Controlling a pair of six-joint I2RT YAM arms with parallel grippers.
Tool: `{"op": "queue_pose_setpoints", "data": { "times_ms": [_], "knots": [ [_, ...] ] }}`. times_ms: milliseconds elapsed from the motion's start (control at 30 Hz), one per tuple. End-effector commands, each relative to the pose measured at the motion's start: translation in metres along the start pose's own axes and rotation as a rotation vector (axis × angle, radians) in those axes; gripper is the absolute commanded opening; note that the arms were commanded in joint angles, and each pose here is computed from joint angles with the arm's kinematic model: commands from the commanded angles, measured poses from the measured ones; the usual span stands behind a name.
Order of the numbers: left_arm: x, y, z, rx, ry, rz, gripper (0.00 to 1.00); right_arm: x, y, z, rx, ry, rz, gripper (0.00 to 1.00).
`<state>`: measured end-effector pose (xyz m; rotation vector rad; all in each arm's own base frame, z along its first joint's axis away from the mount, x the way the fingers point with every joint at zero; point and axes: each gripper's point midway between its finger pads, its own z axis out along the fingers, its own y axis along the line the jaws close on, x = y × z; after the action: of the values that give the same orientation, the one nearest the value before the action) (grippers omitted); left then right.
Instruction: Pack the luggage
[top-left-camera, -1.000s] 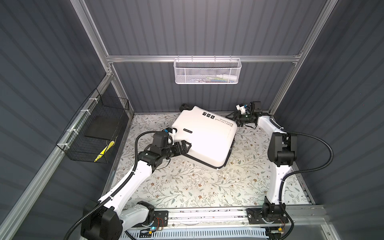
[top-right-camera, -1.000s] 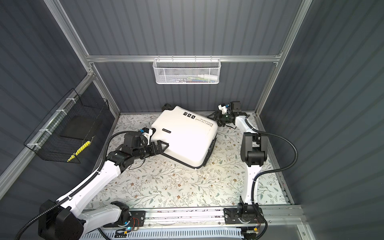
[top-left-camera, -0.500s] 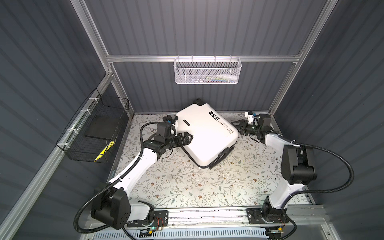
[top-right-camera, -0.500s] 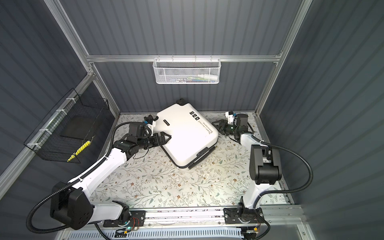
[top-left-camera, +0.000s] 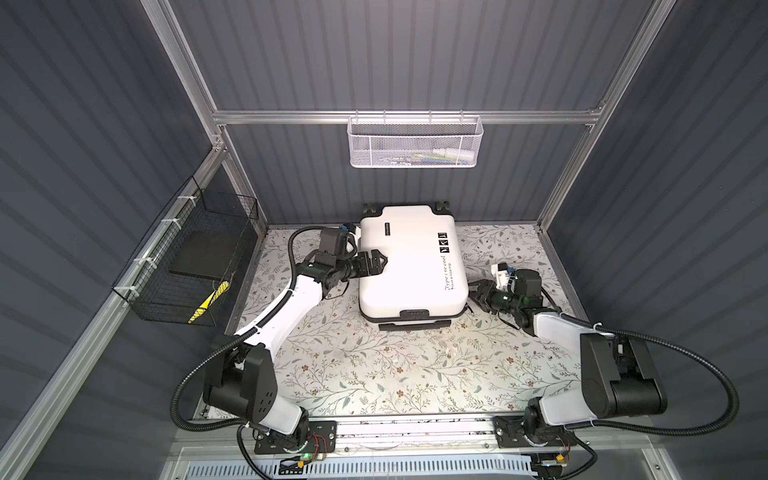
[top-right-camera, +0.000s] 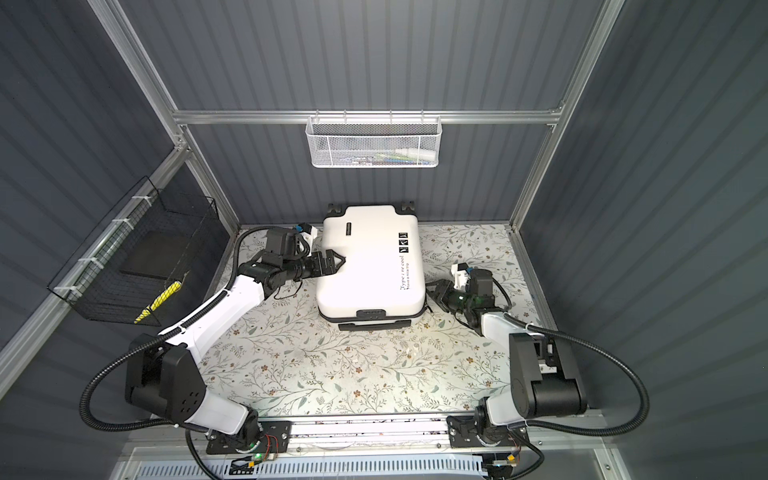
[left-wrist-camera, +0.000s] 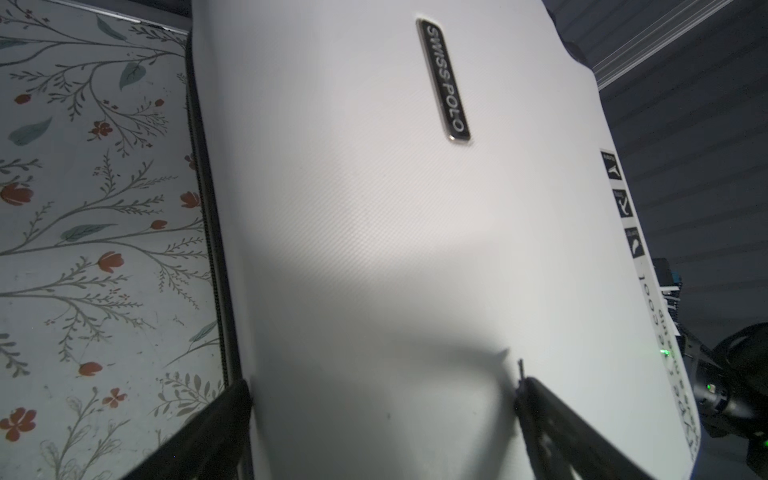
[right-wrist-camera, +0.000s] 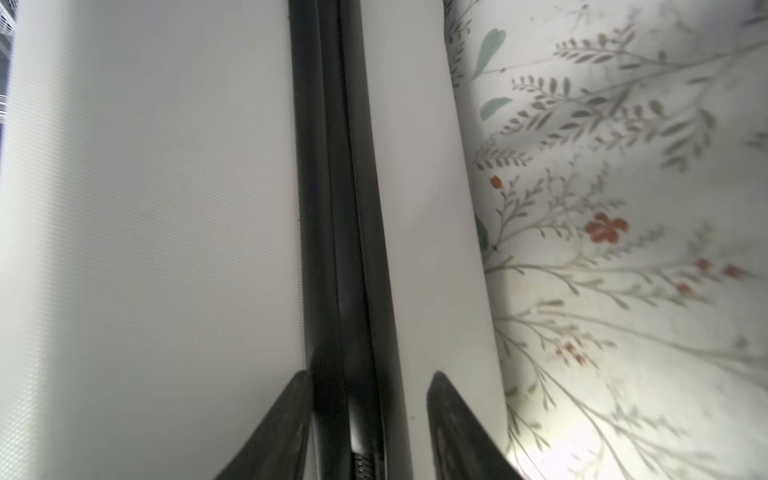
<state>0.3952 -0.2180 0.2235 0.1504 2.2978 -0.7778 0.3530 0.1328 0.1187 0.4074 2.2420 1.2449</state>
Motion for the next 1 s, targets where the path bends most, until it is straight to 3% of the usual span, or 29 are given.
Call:
{"op": "queue_pose_setpoints", "data": {
  "times_ms": [0, 233, 400, 667, 967],
  "knots": [
    [-0.008, -0.057, -0.01, 0.198, 0.004, 0.112, 1.0, 0.036, 0.007, -0.007, 0.013, 0.109, -0.008, 0.56],
    [-0.025, -0.06, -0.042, 0.154, -0.068, 0.166, 1.0, 0.02, 0.028, -0.047, 0.112, -0.002, -0.074, 0.71],
    [-0.024, -0.053, -0.066, 0.099, -0.127, 0.182, 1.0, 0.014, 0.057, -0.076, 0.105, -0.076, -0.134, 0.79],
    [0.003, -0.027, -0.093, 0.013, -0.218, 0.157, 1.0, 0.022, 0.086, -0.097, 0.12, -0.104, -0.236, 0.88],
    [0.054, 0.007, -0.11, -0.053, -0.283, 0.164, 1.0, 0.03, 0.093, -0.096, 0.223, -0.123, -0.305, 0.89]
  ]
}}
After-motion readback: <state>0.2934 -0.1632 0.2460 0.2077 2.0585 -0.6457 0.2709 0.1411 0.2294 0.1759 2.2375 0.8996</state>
